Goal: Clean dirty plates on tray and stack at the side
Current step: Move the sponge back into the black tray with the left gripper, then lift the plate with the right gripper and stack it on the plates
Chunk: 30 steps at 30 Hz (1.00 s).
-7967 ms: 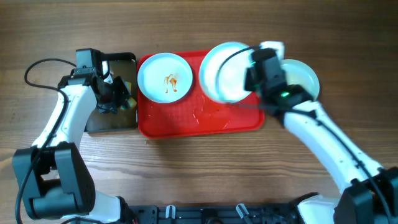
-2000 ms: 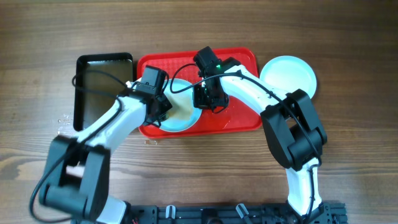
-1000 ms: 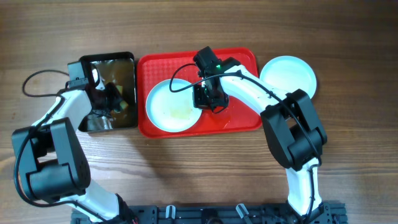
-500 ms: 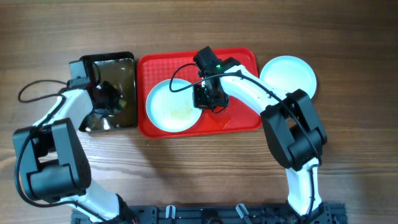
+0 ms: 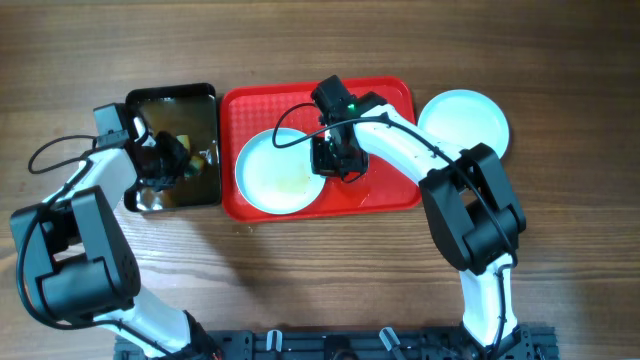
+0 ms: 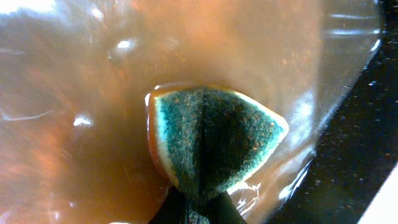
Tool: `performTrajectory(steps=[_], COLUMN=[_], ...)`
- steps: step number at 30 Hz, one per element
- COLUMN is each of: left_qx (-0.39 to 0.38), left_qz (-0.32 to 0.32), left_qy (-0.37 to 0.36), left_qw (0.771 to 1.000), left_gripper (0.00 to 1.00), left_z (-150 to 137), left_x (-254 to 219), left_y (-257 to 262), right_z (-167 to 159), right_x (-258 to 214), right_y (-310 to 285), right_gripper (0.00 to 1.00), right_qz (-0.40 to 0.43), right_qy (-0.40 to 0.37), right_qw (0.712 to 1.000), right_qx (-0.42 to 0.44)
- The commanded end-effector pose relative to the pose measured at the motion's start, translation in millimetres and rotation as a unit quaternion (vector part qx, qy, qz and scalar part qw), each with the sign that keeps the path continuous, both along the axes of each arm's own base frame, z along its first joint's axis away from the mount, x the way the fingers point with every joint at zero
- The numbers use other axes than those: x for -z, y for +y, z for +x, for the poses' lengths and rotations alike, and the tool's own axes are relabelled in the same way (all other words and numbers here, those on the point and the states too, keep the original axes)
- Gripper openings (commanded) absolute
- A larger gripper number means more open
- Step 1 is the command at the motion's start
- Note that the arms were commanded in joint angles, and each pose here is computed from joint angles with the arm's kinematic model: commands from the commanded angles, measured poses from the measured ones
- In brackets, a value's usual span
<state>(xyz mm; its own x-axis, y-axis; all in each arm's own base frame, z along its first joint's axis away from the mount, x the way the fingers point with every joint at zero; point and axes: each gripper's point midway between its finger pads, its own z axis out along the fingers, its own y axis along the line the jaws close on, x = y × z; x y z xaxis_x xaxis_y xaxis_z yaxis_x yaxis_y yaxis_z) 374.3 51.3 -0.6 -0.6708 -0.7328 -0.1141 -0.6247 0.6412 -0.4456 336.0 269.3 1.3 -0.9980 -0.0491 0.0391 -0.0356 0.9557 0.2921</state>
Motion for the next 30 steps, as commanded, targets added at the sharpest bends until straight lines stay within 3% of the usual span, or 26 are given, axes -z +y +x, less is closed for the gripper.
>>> performTrajectory(steps=[1,4,6,8,10,14,17,21,25,30], left_qx=[0.049,0.145,0.179,0.190,0.201,0.173,0.171,0.164,0.190,0.166], left_qz=[0.100,0.192,0.221,0.219,0.206,0.179,0.181,0.226,0.257,0.247], left_qy=[-0.024,-0.053,-0.027,-0.016,0.011,0.052,0.047,-0.021,-0.061,-0.077], left_qw=[0.993,0.969,0.958,0.957,0.958,0.967,0.967,0.960,0.946,0.952], left_gripper=[0.04,0.05,0.16,0.44,0.49,0.79,0.85,0.89,0.89,0.89], left_z=[5,10,2,-3,-16,-34,-32,-5,12,5], left_x=[-20,-43,-38,-35,-30,-24,-26,-51,-61,-86], left_y=[18,13,7,-2,-10,-18,-17,-7,-4,-7], right_z=[-11,-8,-6,1,10,36,50,60,66,68], right_x=[20,19,18,14,4,-44,-92,-143,-178,-207], right_y=[-15,-10,-4,5,3,-11,-42,-83,-134,-137], right_gripper=[0.04,0.04,0.04,0.04,0.04,0.04,0.04,0.04,0.04,0.04], right_qz=[-0.039,-0.028,-0.010,0.011,0.019,0.034,-0.035,-0.124,-0.289,-0.394], right_qy=[0.018,0.009,0.007,-0.007,-0.022,-0.095,-0.182,-0.268,-0.336,-0.391], right_qw=[0.999,0.999,1.000,1.000,0.999,0.995,0.982,0.955,0.896,0.832], right_qx=[-0.011,-0.020,-0.020,-0.022,-0.016,-0.022,-0.017,-0.007,0.004,-0.026])
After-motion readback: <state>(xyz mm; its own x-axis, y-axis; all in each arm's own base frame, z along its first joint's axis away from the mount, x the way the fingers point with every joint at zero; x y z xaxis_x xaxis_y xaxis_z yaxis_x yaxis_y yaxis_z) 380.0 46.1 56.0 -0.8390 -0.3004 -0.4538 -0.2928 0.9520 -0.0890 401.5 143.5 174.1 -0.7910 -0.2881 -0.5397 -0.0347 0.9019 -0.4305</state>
